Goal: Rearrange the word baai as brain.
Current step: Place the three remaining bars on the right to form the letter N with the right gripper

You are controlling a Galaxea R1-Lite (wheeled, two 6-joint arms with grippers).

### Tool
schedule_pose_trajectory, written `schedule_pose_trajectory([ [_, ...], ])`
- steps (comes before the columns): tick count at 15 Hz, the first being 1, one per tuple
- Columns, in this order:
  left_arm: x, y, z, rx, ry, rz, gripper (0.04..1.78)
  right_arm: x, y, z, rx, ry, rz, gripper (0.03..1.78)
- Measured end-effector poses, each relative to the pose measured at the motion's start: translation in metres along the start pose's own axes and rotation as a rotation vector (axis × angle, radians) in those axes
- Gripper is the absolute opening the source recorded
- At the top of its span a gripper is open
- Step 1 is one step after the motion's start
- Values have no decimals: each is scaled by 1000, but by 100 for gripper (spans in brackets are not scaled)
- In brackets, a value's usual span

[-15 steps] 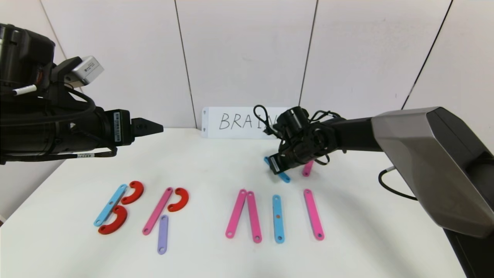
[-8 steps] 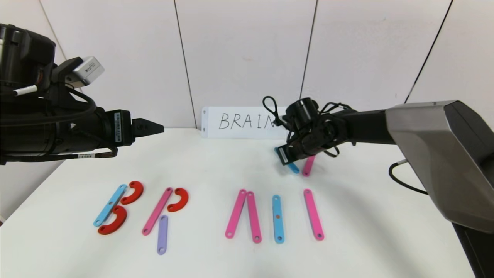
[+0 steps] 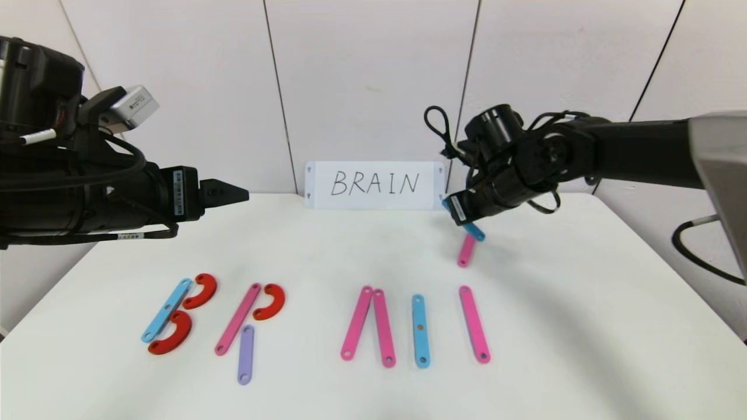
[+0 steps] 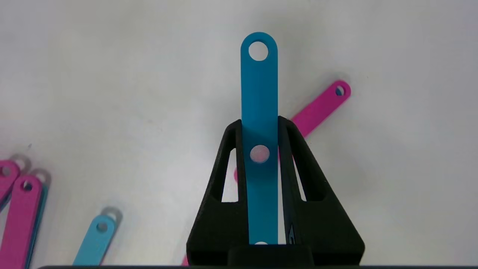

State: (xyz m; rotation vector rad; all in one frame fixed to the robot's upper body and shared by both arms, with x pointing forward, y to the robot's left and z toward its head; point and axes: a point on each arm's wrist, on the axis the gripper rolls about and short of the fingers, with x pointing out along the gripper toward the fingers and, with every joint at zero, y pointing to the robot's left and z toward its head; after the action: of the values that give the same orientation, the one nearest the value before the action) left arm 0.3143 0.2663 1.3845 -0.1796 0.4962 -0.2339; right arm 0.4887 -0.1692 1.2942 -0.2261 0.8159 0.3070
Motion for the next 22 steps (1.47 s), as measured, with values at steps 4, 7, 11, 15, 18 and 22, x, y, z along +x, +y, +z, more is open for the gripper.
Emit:
schedule_pose_trajectory([
  [4,-1,0,0,0,-2,-2,169,-34,-4,-27,37,79,-7,28],
  [7,-3,0,0,0,-6,-4,169,-53,-2,-58,77,117,-5,28],
  [11,-4,0,1,0,-8,-6,169,-68,3,-105,91,100,6,28],
  [15,-3,-1,0,1,-5,-5,169,-76,10,-138,103,75,39,28],
  [18,-3,0,0,0,-3,-5,169,-75,13,-152,91,73,101,28],
  [22,-3,-1,0,2,-2,-7,169,-76,12,-168,11,98,200,28],
])
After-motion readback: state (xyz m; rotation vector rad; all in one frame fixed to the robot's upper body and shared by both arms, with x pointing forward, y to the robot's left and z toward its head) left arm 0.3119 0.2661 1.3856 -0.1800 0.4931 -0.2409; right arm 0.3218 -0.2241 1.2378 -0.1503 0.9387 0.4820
